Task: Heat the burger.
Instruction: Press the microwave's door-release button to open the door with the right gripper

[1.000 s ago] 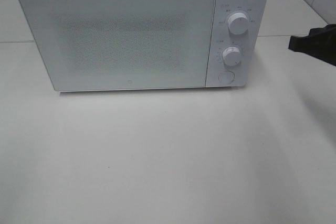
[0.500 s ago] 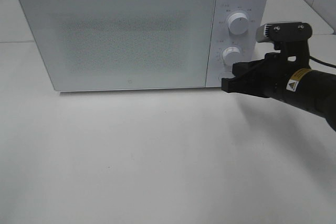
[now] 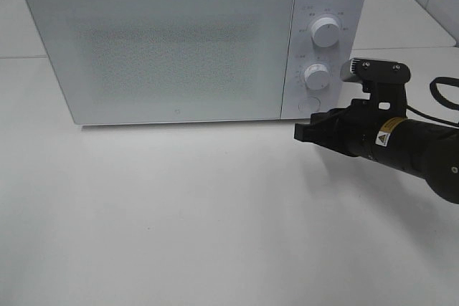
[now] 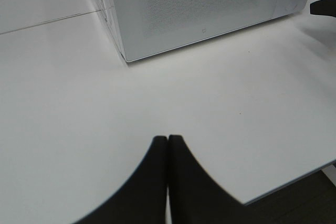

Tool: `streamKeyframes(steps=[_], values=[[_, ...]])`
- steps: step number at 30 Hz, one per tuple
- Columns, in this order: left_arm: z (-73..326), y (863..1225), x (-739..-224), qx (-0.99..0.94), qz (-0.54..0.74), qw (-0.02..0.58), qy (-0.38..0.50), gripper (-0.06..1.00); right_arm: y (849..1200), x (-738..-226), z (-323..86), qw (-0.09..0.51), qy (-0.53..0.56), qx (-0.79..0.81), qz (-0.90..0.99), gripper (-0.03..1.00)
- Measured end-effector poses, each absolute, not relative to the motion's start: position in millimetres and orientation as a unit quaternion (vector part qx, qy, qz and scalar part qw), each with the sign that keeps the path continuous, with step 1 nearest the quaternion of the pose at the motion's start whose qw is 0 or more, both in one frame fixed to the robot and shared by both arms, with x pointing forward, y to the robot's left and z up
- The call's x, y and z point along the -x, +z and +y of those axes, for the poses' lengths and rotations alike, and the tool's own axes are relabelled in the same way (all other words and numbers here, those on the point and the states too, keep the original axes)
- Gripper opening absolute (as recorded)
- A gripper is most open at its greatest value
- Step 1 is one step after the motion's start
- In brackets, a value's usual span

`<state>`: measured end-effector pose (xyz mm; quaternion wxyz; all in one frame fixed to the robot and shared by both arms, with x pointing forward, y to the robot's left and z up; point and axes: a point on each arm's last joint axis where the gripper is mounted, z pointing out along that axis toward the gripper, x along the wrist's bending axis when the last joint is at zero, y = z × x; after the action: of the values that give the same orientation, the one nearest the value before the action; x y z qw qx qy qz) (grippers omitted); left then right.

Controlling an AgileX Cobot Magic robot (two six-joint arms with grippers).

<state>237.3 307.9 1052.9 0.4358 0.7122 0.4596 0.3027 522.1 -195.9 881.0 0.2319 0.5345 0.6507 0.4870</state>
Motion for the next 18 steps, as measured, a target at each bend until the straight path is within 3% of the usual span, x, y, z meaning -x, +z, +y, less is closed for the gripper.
streamKeyframes(steps=[12, 18], values=[[308, 1053, -237, -0.712, 0.46, 0.436, 0.303, 0.0, 885, -527, -205, 0.14, 0.54, -0.697, 0.45, 0.01], [308, 1053, -237, -0.712, 0.46, 0.436, 0.303, 0.0, 891, -535, -211, 0.124, 0.57, -0.736, 0.343, 0.01]])
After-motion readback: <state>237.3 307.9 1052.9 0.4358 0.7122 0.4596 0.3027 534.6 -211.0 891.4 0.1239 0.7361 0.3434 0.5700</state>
